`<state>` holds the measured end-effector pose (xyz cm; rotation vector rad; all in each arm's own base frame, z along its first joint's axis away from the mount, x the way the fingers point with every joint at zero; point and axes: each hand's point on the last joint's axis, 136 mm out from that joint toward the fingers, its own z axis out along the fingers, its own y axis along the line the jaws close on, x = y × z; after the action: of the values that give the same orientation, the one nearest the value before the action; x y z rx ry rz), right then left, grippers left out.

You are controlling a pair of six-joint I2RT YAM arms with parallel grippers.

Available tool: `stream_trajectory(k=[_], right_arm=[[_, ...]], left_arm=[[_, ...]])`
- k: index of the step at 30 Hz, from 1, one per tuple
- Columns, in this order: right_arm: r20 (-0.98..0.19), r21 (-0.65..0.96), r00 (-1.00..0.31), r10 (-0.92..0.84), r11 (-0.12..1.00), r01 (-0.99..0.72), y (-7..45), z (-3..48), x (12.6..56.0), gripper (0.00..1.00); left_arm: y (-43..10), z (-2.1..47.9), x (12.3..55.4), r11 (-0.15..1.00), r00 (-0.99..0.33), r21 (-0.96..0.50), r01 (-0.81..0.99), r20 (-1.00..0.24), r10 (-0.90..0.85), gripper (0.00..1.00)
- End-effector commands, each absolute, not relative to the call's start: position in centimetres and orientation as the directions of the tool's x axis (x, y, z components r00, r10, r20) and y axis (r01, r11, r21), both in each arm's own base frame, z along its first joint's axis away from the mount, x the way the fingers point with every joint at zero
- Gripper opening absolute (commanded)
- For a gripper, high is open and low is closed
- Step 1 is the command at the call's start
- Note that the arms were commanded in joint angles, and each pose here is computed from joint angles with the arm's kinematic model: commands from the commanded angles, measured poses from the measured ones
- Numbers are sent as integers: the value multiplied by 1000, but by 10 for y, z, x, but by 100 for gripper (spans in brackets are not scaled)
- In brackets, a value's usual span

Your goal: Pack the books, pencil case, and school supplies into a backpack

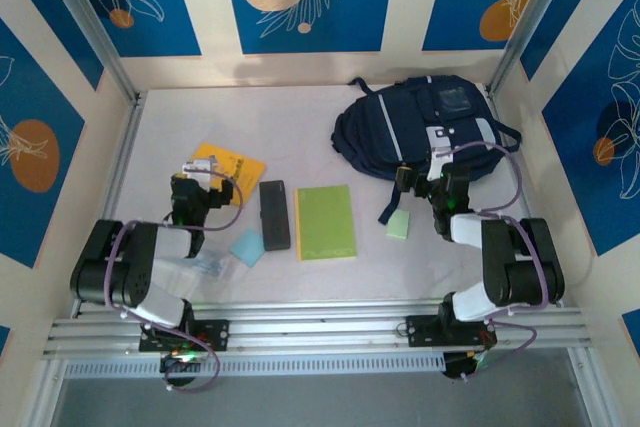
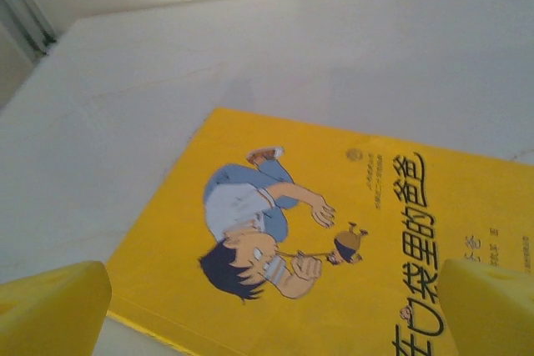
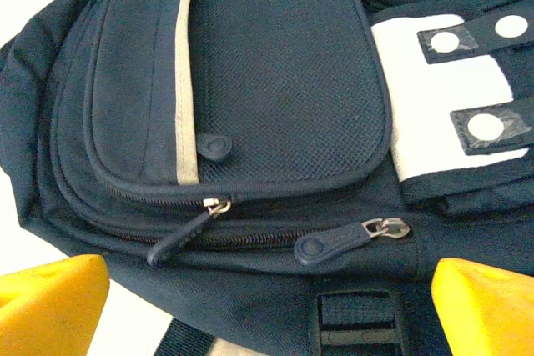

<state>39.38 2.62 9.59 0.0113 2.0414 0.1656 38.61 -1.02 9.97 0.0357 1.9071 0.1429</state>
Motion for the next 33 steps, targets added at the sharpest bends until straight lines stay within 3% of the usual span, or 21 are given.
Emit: stream_trajectory(k=[1,6,10,14,19,22,28,33], right_arm=[[-833,161,-525,173,985,70,16,126,395,99],[-680,288,-612,404,915,284,1,136,380,99],[-519,409,-567,639,768,492,-30,132,364,99],[-370,561,-482,794,605,566,-54,121,359,100],[-233,693,-490,840,497,523,-64,109,373,90],[-212,733,-503,838,476,485,-62,104,385,87],[-93,739,-503,860,398,544,-57,73,402,74],[-28,700,-444,896,334,631,-63,44,398,73]], left_arm=[[-3,139,385,982,-312,154,-111,-943,113,100],[-18,188,395,993,-288,-38,-112,-955,-69,100],[-57,194,402,982,-391,-186,-22,-903,-180,100],[-98,182,394,966,-452,-259,5,-862,-229,100],[-168,154,372,916,-539,-394,75,-789,-295,94],[-209,140,355,907,-583,-403,124,-769,-262,93],[-283,130,329,869,-639,-420,261,-750,-170,93],[-328,132,313,837,-647,-414,358,-756,-97,93]])
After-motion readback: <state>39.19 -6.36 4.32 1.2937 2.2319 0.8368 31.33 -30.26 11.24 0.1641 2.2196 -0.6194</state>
